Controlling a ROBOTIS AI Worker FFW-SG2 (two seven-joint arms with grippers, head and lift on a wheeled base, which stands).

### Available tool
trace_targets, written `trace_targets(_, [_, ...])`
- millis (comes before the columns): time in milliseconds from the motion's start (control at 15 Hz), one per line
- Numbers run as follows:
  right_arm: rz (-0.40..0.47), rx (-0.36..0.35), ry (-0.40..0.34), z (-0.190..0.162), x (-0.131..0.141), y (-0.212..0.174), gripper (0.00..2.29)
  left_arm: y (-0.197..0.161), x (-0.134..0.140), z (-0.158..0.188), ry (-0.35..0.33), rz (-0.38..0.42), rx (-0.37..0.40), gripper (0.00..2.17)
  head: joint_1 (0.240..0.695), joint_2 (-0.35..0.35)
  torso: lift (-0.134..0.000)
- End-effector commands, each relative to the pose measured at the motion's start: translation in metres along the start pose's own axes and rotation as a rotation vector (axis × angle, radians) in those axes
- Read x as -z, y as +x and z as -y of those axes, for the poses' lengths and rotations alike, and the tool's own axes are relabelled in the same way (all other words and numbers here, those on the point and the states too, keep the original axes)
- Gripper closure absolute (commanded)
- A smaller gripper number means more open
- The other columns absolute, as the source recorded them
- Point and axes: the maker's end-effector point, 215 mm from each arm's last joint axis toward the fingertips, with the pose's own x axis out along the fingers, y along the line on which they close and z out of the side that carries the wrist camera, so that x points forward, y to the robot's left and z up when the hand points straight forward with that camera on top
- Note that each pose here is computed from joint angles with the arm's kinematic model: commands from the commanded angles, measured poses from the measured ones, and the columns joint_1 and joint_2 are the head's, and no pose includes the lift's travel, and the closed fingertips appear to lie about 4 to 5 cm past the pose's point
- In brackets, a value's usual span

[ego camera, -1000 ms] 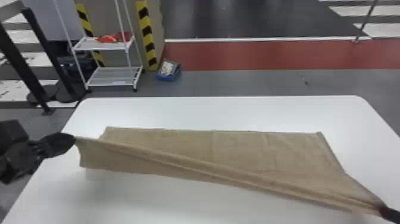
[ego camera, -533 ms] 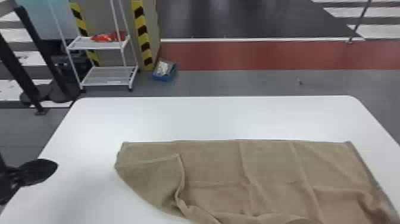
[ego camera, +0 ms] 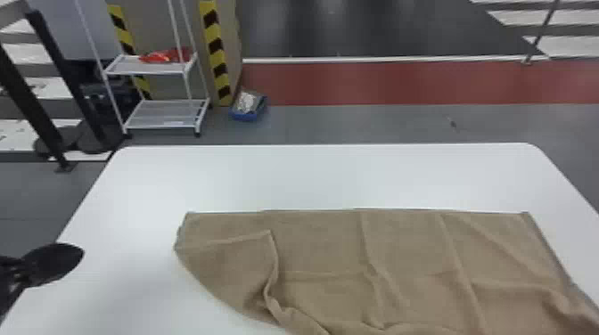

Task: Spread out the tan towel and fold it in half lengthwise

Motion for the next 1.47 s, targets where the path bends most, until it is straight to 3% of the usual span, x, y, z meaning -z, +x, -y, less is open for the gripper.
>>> trace_targets(0, [0.020, 0.053, -0.029, 0.017, -0.005, -0.013, 0.02, -0.002, -0.002, 0.004, -0.014, 0.010, 0.000, 1.34, 0.695, 0.019, -0.128])
trace_targets(200, [0.095, 0.182, -0.238, 0.044, -0.036, -0.032, 0.06, -0.003, -0.005, 0.007, -0.014, 0.016, 0.000, 0.69, 0.695, -0.043, -0.128])
trace_targets(267, [0.112, 0.207, -0.304, 0.047, -0.046, -0.036, 0.07, -0.003, -0.006, 0.008, -0.014, 0.019, 0.000, 0.61, 0.695, -0.043, -0.128])
trace_targets(467, [0.137, 0.262, -0.595, 0.039, -0.070, -0.038, 0.15, -0.001, -0.010, 0.010, -0.019, 0.033, 0.003, 0.48, 0.695, -0.118, -0.128])
trace_targets(667, [0.142, 0.286, -0.764, 0.023, -0.082, -0.028, 0.19, 0.003, -0.041, 0.016, 0.036, 0.091, 0.017, 0.22, 0.695, -0.133, -0.128])
trace_targets(867, [0.152, 0.298, -1.176, -0.019, -0.101, -0.015, 0.19, 0.008, -0.062, 0.015, 0.067, 0.119, 0.015, 0.22, 0.695, -0.150, -0.128])
trace_targets(933, [0.122, 0.277, -1.326, -0.031, -0.091, -0.011, 0.19, 0.011, -0.069, 0.014, 0.068, 0.132, 0.016, 0.22, 0.695, -0.149, -0.128])
trace_targets(1000, [0.078, 0.249, -1.413, -0.035, -0.079, -0.008, 0.19, 0.013, -0.066, 0.013, 0.059, 0.128, 0.016, 0.22, 0.695, -0.142, -0.128])
trace_targets(1200, [-0.043, 0.196, -1.548, -0.031, -0.046, -0.003, 0.21, 0.021, -0.055, 0.015, 0.042, 0.113, 0.027, 0.22, 0.695, -0.092, -0.128])
trace_targets(1400, [-0.163, 0.218, -1.604, -0.003, -0.023, 0.000, 0.27, 0.023, -0.050, 0.012, 0.028, 0.106, 0.022, 0.22, 0.695, -0.072, -0.128])
